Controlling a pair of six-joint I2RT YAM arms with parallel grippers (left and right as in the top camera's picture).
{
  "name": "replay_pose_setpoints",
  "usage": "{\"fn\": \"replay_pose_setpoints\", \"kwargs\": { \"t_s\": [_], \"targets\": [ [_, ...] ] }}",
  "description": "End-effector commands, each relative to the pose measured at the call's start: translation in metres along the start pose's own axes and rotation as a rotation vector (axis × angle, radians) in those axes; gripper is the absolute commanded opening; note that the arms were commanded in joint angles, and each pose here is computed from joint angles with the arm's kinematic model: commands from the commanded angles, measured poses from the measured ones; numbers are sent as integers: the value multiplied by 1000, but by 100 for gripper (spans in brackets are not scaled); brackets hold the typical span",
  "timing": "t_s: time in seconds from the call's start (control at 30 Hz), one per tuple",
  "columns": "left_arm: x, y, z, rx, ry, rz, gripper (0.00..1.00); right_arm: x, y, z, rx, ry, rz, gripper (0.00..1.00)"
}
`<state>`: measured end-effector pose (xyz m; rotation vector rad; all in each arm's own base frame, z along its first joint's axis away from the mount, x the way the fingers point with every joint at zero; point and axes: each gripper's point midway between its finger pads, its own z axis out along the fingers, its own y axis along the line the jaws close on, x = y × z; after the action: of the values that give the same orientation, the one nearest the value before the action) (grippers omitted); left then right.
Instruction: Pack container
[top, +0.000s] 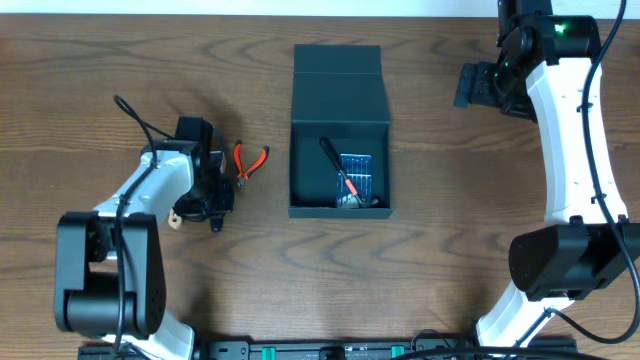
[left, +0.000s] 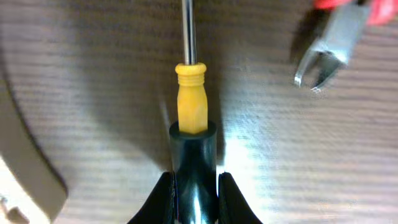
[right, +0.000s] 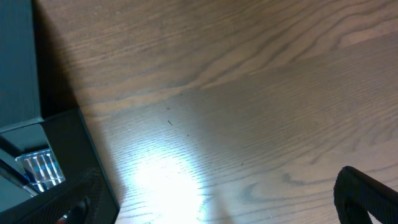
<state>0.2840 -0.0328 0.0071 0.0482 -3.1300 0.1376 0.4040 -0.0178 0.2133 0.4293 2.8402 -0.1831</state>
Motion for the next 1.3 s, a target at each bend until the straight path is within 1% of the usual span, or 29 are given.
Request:
{"fn": "replay_pose_setpoints", "kwargs": {
  "t_s": [0.0,0.27,0.4,0.57,0.7,0.73,0.77,0.8,0.83,0.9,0.93,0.97,1.03,1.1,1.13,1.27],
  "targets": [
    [-21,-6,-37,15,-130,19,6,-4,-2,-7,2,-25,18,99],
    [-31,-15,-105,37,-360,82,6,-4,-2,-7,2,-25,18,99],
    [-28,-30,-131,108,-442,147,6,-4,-2,-7,2,-25,18,99],
    [-25,-35,-148,134,-494,159,6,-4,-2,-7,2,-25,18,99],
    [-24,-35,-147,133,-488,157,6,-4,-2,-7,2,-25,19,99],
    [-24,-35,-145,134,-482,154,10,-4,-2,-7,2,-25,18,99],
    [-24,-35,-144,135,-478,148,17,-4,-2,-7,2,-25,19,99],
    [-24,-35,-143,136,-474,144,25,-4,-2,-7,2,-25,19,99],
    [-24,-35,-142,138,-470,135,38,-4,-2,-7,3,-25,20,99],
    [-24,-35,-141,142,-462,117,53,-4,-2,-7,2,-25,19,99],
    [-24,-35,-140,142,-461,117,62,-4,-2,-7,2,-25,19,99],
    [-24,-35,-140,142,-460,117,73,-4,-2,-7,2,-25,19,99],
    [-24,-35,-139,141,-458,117,88,-4,-2,-7,2,-25,19,99],
    [-24,-34,-138,141,-454,117,97,-4,-2,-7,3,-25,19,99],
    [-24,-34,-137,141,-450,116,99,-4,-2,-7,2,-25,19,99],
    [-20,-33,-131,138,-417,111,99,-4,-2,-7,3,-25,19,99]
  ]
}}
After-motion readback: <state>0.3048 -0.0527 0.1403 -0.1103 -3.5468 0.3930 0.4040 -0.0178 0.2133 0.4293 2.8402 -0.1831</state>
